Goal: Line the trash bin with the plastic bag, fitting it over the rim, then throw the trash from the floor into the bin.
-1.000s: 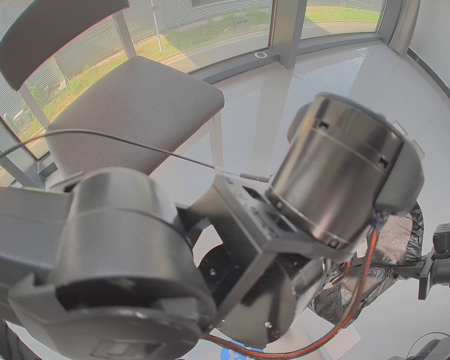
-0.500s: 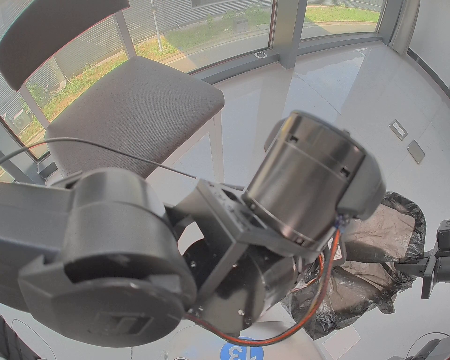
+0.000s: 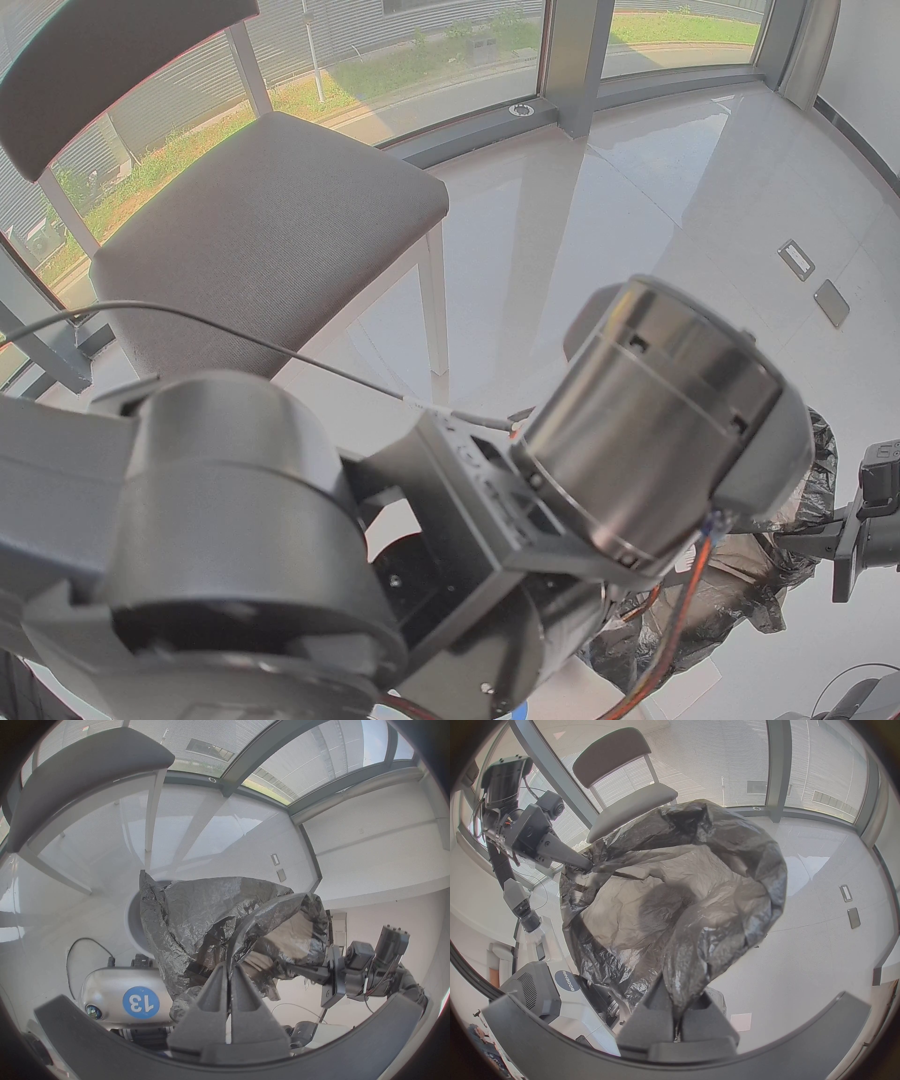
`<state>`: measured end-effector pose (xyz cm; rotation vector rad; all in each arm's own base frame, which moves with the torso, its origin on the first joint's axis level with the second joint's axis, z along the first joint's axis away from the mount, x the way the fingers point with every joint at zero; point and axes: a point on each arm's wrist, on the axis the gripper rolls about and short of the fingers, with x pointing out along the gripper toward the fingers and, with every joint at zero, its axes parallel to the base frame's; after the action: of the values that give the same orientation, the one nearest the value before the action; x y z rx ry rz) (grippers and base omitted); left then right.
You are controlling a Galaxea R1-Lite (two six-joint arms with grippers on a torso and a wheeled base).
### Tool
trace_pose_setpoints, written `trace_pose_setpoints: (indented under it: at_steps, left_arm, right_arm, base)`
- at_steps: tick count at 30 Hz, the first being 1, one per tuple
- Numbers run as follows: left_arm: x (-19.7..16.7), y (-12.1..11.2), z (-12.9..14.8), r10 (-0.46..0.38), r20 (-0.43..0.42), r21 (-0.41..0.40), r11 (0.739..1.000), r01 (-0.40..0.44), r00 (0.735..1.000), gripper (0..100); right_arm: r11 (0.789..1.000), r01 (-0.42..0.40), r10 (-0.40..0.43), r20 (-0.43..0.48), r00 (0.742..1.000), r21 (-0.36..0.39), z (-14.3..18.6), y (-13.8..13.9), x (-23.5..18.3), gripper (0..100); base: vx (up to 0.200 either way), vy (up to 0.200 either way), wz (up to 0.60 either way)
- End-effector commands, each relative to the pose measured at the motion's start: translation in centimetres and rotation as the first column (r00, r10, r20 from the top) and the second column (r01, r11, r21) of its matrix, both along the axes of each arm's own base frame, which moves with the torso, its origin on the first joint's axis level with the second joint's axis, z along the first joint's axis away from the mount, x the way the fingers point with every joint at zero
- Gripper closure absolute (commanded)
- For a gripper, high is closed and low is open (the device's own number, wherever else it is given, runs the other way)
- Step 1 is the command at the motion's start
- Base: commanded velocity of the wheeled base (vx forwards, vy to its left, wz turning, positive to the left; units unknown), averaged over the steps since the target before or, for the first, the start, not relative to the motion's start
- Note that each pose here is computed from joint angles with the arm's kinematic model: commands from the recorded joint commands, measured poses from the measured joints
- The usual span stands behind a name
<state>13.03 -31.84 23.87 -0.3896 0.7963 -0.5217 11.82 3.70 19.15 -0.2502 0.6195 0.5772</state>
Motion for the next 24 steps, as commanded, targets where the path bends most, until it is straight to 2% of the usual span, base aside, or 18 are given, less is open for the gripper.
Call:
trace_pose_setpoints:
  at_steps: [1, 7, 11, 17, 24]
  left_arm:
    - [-0.6, -0.3, -0.6, -0.017, -0.028, 0.024, 1.000, 0.018, 0.999, 100]
    - [-0.7, 0.0, -1.2, 0.017, -0.145, 0.016, 1.000, -0.015, 0.989, 100]
    - [0.2, -0.1, -1.7, 0.034, -0.157, 0.019, 0.999, -0.032, 0.987, 100]
    - [3.0, -0.2, -2.7, 0.105, -0.164, 0.034, 0.994, -0.101, 0.981, 100]
    - [5.4, 1.1, -3.0, 0.160, -0.190, 0.034, 0.987, -0.157, 0.969, 100]
  right_arm:
    - [1.000, -0.003, 0.003, -0.030, 1.000, -0.008, -0.3, 0.2, 0.7, 100]
    - [1.000, -0.005, 0.004, -0.021, 1.000, -0.005, 0.3, 0.5, 1.8, 100]
    - [1.000, -0.005, 0.005, -0.014, 1.000, -0.003, 0.5, 0.6, 1.9, 100]
    - [1.000, -0.003, 0.003, -0.012, 1.000, -0.001, 0.6, 0.5, 1.8, 100]
    - [1.000, -0.002, 0.002, -0.017, 1.000, -0.001, 0.4, 0.5, 1.7, 100]
  base:
    - [0.000, 0.000, 0.00]
    - [0.000, 0.000, 0.00]
    - [0.000, 0.000, 0.00]
    - [0.000, 0.000, 0.00]
    - [0.000, 0.000, 0.00]
